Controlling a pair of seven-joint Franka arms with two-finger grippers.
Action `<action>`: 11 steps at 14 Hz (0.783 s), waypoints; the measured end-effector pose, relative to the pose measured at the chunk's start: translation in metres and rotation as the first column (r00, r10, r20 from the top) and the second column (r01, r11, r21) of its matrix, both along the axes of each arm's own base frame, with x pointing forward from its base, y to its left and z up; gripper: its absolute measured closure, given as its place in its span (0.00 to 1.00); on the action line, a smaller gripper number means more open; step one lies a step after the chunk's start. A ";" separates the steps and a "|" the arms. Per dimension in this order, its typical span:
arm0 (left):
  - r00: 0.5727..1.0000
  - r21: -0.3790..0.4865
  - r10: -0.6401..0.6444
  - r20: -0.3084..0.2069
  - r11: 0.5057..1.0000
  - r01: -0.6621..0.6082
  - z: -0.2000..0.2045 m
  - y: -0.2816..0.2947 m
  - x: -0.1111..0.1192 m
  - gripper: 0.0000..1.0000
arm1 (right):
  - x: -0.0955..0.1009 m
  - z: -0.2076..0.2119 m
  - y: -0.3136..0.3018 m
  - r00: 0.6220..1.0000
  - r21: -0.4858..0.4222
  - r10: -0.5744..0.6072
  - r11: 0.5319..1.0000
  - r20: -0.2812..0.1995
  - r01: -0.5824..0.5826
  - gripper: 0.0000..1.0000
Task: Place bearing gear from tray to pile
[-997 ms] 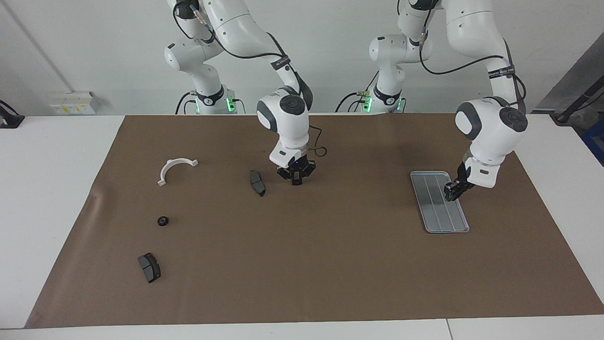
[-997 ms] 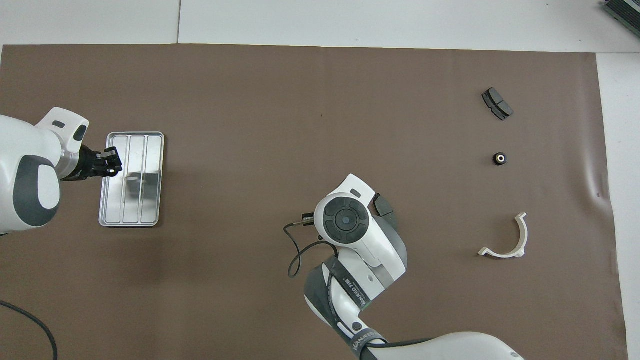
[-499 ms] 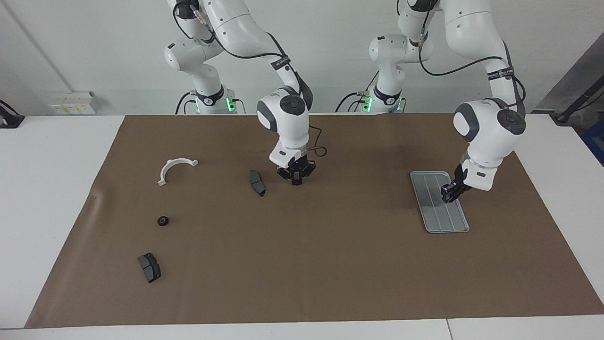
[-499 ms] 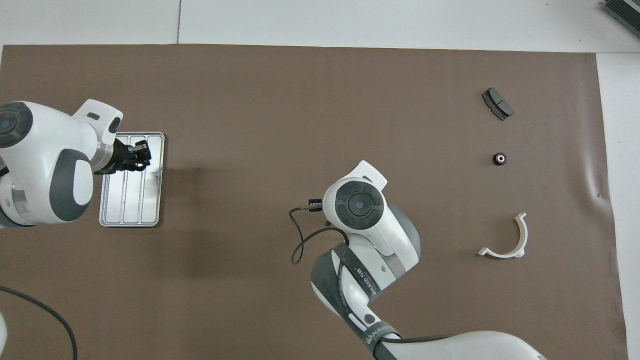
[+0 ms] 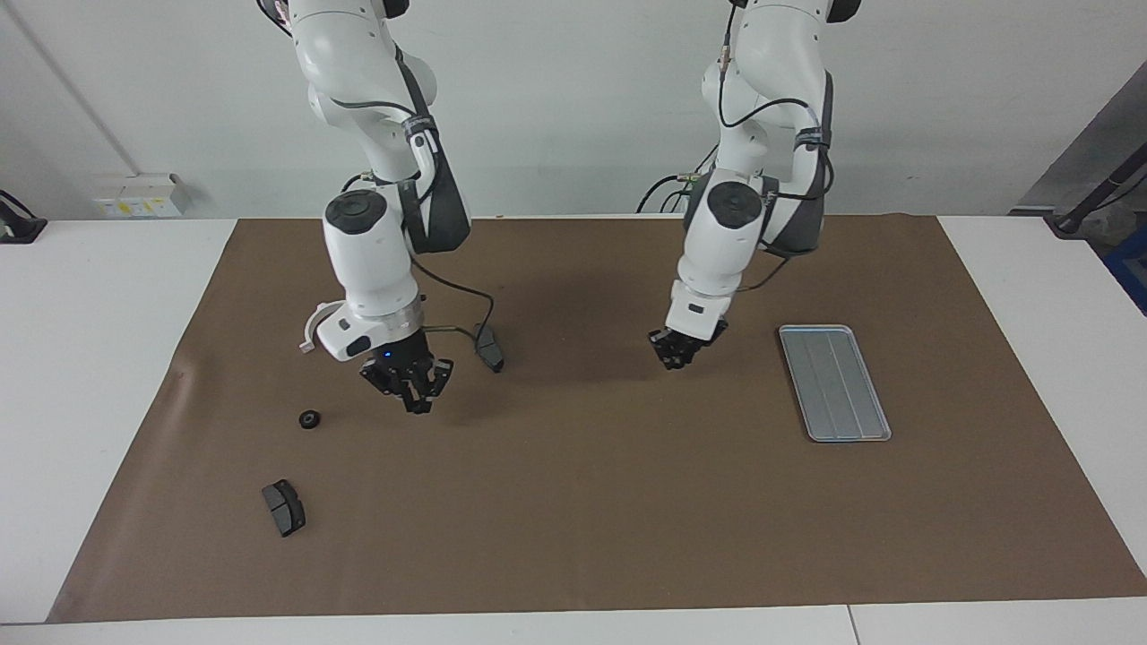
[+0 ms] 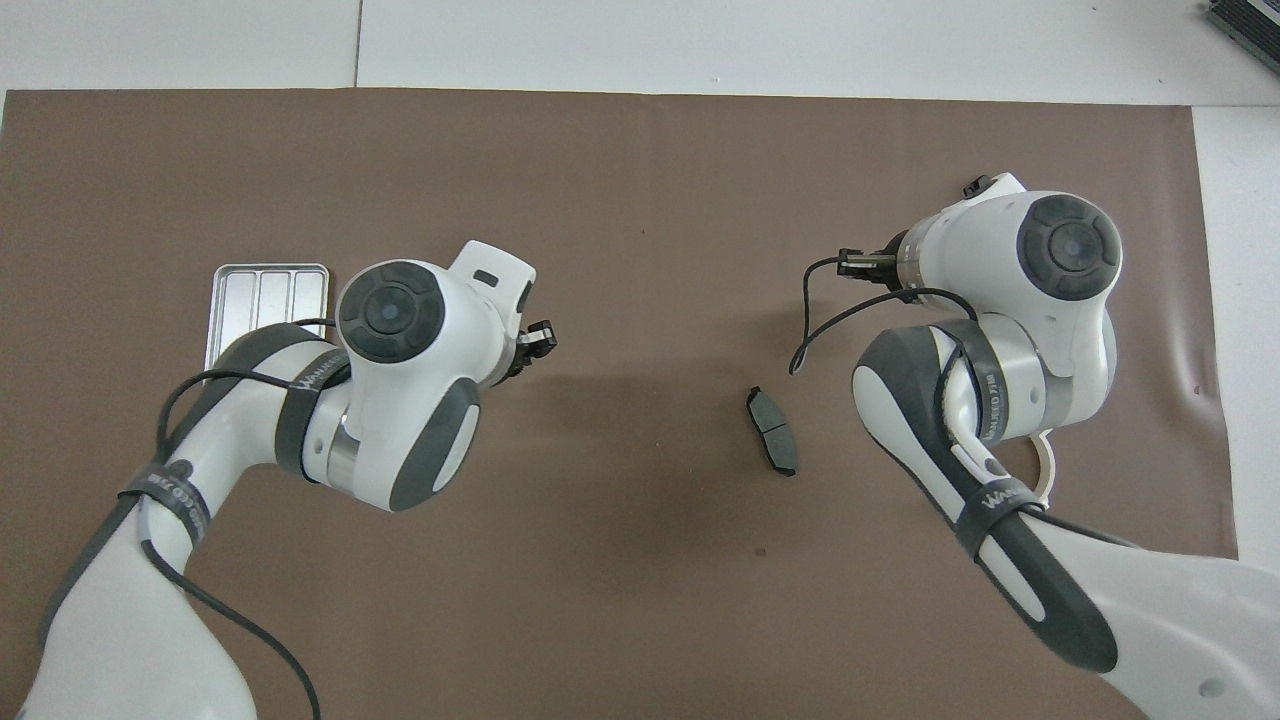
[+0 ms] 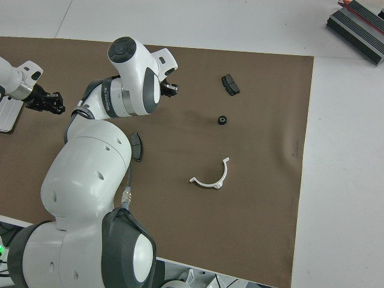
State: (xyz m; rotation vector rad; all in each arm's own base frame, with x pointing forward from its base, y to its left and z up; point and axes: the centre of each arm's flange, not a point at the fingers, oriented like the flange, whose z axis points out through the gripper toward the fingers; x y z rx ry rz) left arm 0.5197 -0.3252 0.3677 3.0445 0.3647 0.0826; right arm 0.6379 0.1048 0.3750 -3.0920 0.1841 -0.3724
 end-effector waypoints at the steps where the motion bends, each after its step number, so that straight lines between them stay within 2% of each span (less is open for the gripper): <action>1: 1.000 0.001 -0.030 -0.003 1.000 0.030 -0.004 -0.032 -0.014 0.64 | 0.008 -0.007 -0.012 1.000 -0.001 -0.018 1.000 -0.004 0.018 0.76; 3: 0.997 0.006 -0.073 -0.007 0.997 0.073 -0.016 -0.077 -0.030 0.64 | 0.024 -0.025 -0.023 0.999 0.008 -0.048 0.999 -0.016 0.048 0.76; 5: 0.996 0.011 -0.094 -0.008 0.995 0.094 -0.028 -0.097 -0.029 0.64 | 0.036 -0.048 -0.025 0.998 0.011 -0.060 0.998 -0.019 0.060 0.76; 9: 0.991 0.017 -0.130 -0.010 0.991 0.130 -0.048 -0.121 -0.036 0.64 | 0.038 -0.080 -0.028 0.998 -0.001 -0.052 0.999 -0.047 0.052 0.76; 11: 0.991 0.013 -0.134 -0.004 0.991 0.134 -0.045 -0.125 -0.036 0.46 | 0.039 -0.080 -0.031 0.997 -0.001 -0.055 0.998 -0.047 0.055 0.59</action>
